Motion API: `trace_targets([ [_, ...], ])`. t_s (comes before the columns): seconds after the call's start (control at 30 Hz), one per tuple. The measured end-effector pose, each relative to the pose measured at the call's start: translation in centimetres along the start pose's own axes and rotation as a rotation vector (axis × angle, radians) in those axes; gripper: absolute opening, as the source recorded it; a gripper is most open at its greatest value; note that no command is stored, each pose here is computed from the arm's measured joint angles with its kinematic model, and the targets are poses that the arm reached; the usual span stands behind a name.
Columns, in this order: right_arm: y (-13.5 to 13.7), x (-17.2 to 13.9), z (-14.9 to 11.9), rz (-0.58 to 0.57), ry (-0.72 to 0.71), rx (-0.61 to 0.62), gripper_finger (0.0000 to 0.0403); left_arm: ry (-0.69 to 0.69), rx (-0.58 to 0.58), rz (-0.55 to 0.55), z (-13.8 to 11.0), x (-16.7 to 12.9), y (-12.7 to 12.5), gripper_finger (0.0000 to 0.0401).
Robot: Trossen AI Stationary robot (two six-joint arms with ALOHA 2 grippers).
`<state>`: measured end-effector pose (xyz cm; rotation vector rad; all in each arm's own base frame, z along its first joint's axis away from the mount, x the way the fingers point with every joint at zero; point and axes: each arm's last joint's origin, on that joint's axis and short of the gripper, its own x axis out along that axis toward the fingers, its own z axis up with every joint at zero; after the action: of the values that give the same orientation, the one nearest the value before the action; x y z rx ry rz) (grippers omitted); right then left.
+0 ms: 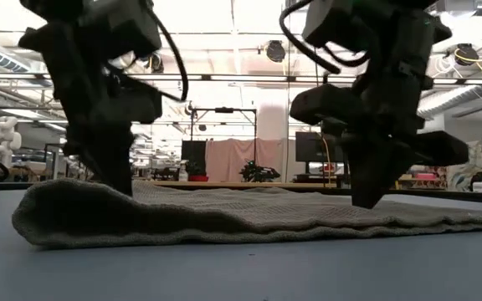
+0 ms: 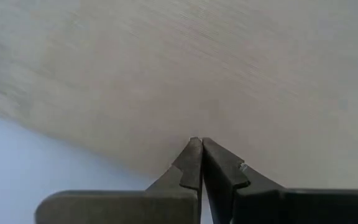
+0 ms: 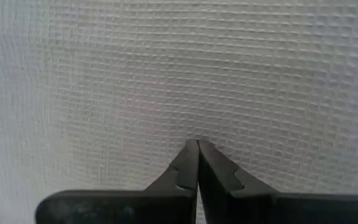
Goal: Roll towel
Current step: Roll the gray towel
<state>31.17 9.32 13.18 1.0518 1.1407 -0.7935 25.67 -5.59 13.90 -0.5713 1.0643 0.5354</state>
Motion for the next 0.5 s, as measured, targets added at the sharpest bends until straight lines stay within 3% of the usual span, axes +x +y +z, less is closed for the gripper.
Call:
trace_targets([
  [0.1, 0.0, 0.0, -1.2, 0.001, -0.056, 0.063, 0.0, -0.076, 0.051, 0.072, -0.1, 1.6, -0.3, 0.0013],
  [0.23, 0.3, -0.1, -2.6, 0.044, -0.048, 0.145, 0.0, -0.06, 0.09, 0.116, 0.1, 3.0, 0.1, 0.0013],
  [0.5, 1.2, -0.1, -4.9, 0.161, -0.009, 0.324, 0.0, -0.02, 0.228, 0.167, 1.5, 2.9, 1.7, 0.0013],
])
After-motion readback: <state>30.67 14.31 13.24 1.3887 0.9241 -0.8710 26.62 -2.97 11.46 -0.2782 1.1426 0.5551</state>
